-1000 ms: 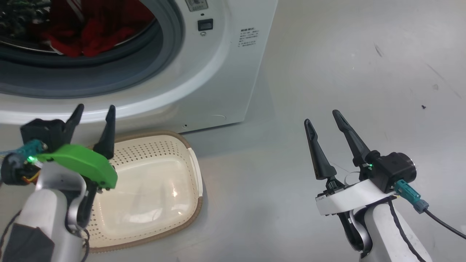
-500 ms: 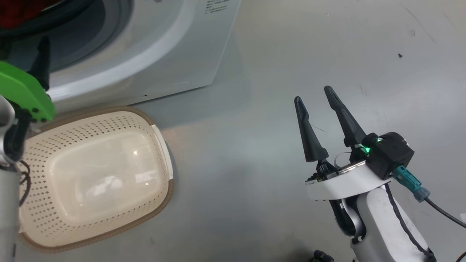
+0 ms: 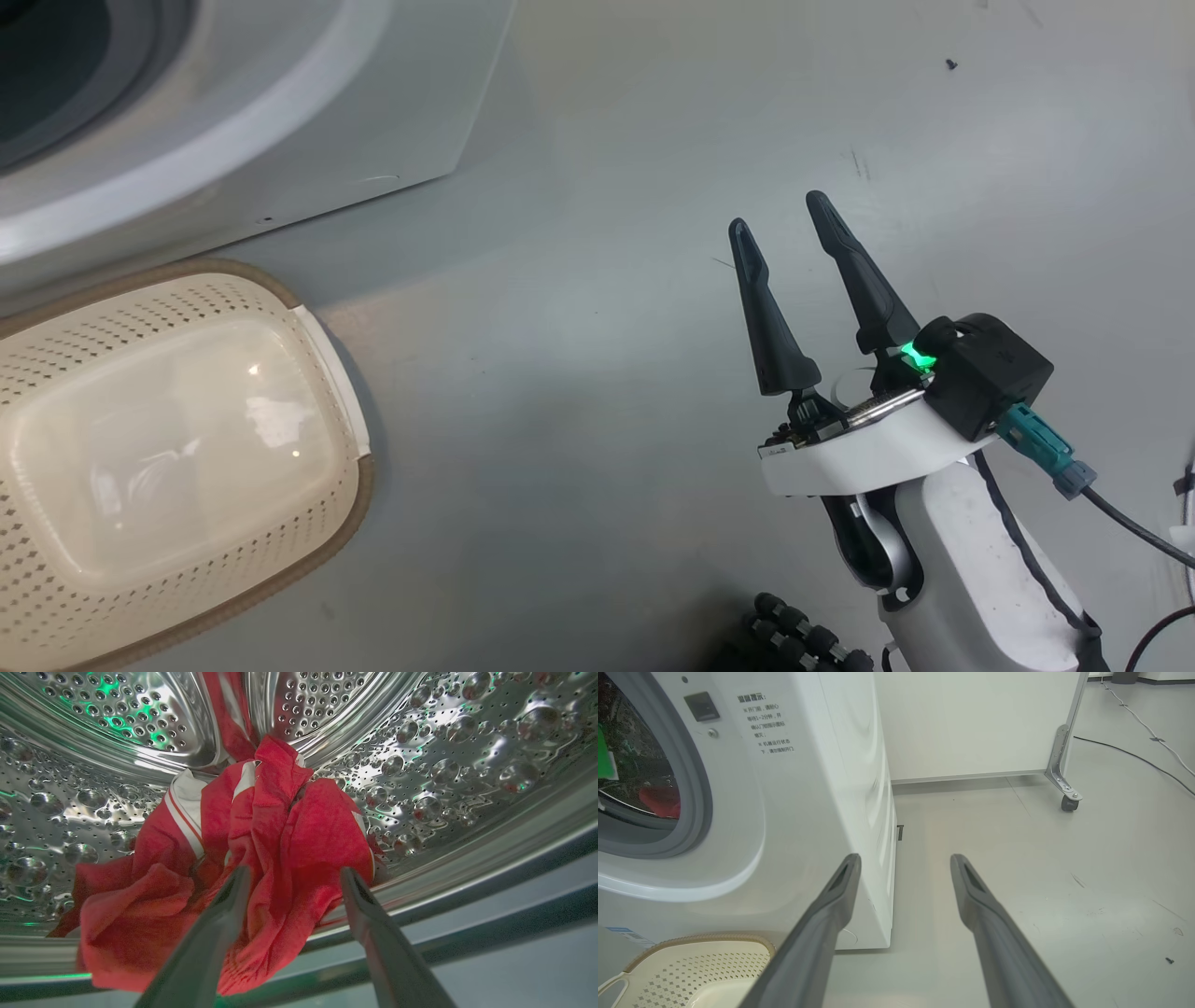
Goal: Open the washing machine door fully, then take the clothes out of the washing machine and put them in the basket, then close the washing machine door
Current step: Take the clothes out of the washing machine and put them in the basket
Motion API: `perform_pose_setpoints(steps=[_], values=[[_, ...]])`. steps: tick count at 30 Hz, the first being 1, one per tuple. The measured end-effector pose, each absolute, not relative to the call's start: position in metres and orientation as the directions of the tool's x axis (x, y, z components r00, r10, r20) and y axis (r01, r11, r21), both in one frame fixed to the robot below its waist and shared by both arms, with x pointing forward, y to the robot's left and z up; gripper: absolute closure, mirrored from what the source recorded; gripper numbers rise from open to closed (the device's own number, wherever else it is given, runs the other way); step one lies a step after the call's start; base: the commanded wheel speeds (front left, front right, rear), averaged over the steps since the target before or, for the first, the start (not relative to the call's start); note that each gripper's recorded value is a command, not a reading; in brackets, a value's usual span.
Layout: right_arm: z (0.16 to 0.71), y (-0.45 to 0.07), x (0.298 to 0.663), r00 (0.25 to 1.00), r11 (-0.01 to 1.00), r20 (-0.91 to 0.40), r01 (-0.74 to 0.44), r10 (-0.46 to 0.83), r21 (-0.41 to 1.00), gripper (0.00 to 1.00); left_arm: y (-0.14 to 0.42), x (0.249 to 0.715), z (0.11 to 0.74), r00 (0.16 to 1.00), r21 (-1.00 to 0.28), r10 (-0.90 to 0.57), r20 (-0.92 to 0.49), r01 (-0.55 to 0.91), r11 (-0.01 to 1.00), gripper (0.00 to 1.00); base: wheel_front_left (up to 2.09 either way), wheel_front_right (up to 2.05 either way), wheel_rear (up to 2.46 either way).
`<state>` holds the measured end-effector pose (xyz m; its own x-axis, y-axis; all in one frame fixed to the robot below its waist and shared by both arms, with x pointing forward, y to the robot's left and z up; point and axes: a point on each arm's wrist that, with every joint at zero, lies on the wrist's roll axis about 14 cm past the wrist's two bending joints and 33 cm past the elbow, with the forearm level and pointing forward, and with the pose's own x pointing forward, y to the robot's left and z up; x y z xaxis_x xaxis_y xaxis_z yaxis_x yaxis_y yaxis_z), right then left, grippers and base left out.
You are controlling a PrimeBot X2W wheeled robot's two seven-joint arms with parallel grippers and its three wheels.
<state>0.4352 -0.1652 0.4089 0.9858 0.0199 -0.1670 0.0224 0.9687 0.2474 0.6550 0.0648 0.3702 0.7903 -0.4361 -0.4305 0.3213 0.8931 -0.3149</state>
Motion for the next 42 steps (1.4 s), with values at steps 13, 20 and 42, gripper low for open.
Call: perform_pose_setpoints(steps=[13, 20, 42], values=[[0.402, -0.177, 0.435, 0.981, 0.969, -0.194, 0.072, -0.026, 0.238, 0.0, 0.064, 0.686, 0.349, 0.789, -0.346, -0.419, -0.45, 0.278, 0.896, 0.0, 0.0, 0.0, 0.0], [0.4, -0.181, 0.436, 0.979, 0.97, -0.2, 0.09, -0.044, 0.224, 0.0, 0.062, 0.676, 0.315, 0.71, -0.36, -0.422, -0.563, 0.249, 0.899, 0.0, 0.0, 0.0, 0.0], [0.406, -0.181, 0.445, 0.984, 0.971, -0.175, 0.081, -0.042, 0.225, 0.0, 0.068, 0.675, 0.3, 0.638, -0.367, -0.404, -0.656, 0.199, 0.909, 1.0, 0.0, 0.0, 0.0]])
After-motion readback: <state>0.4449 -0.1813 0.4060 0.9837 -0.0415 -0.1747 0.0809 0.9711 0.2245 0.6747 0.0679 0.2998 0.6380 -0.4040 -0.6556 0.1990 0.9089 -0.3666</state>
